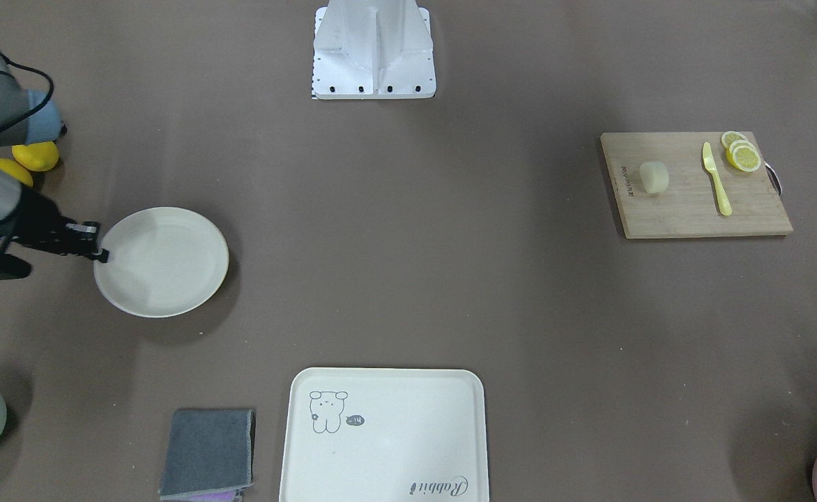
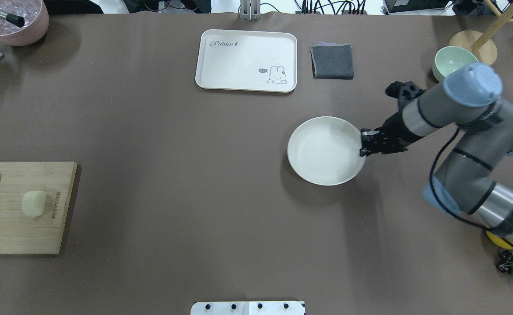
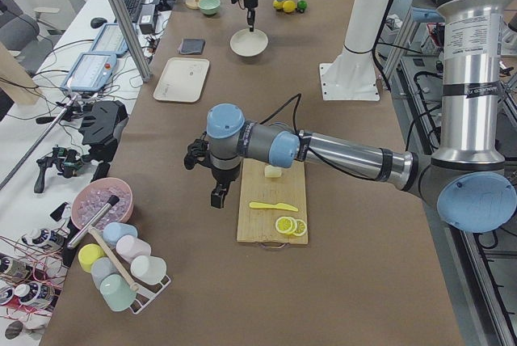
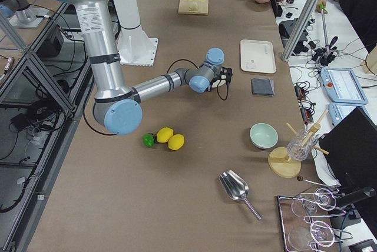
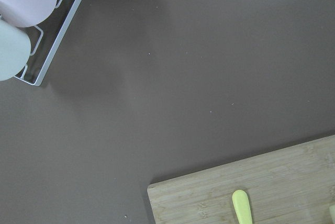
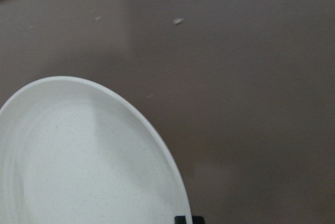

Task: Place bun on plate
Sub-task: 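Slide the white plate with the right gripper toward the table center, then release the plate and raise the right gripper while the left reaches toward the bun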

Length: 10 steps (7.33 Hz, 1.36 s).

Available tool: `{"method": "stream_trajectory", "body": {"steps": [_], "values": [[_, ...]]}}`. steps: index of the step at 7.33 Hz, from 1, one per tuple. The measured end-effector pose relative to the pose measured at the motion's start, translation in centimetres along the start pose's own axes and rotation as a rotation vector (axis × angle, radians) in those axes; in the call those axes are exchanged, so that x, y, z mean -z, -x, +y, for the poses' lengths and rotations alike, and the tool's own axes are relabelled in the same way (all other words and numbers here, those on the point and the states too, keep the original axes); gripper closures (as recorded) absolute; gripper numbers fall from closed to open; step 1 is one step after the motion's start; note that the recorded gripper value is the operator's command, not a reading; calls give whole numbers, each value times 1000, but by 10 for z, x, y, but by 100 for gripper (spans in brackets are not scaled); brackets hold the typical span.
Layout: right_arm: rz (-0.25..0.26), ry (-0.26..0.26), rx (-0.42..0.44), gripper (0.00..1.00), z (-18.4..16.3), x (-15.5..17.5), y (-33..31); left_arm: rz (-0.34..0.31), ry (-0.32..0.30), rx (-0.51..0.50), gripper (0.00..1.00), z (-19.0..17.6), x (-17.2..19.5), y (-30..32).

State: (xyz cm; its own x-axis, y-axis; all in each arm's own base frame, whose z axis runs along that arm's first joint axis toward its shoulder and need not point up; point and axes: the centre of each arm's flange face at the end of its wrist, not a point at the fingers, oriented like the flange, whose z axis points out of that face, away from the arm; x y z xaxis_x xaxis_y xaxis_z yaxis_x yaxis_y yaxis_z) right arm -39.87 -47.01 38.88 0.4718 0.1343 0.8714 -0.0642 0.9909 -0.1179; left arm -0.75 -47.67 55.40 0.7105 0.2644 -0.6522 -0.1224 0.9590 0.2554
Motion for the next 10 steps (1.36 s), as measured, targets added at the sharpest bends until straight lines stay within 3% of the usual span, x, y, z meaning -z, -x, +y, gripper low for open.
{"method": "stream_trajectory", "body": {"steps": [3,5,8,10], "values": [[-75,-27,-48,100,94,-65,139,16,-15,-20,2,-2,-2,-3],[-91,-53,-63,1,116,-77,164,16,-19,-27,2,-1,-3,-3],[-90,-112,-116,0,116,-77,166,26,-15,-35,2,-8,-7,-14],[-70,-117,-130,0,68,-40,128,79,-31,43,2,-49,-16,-80]]}}
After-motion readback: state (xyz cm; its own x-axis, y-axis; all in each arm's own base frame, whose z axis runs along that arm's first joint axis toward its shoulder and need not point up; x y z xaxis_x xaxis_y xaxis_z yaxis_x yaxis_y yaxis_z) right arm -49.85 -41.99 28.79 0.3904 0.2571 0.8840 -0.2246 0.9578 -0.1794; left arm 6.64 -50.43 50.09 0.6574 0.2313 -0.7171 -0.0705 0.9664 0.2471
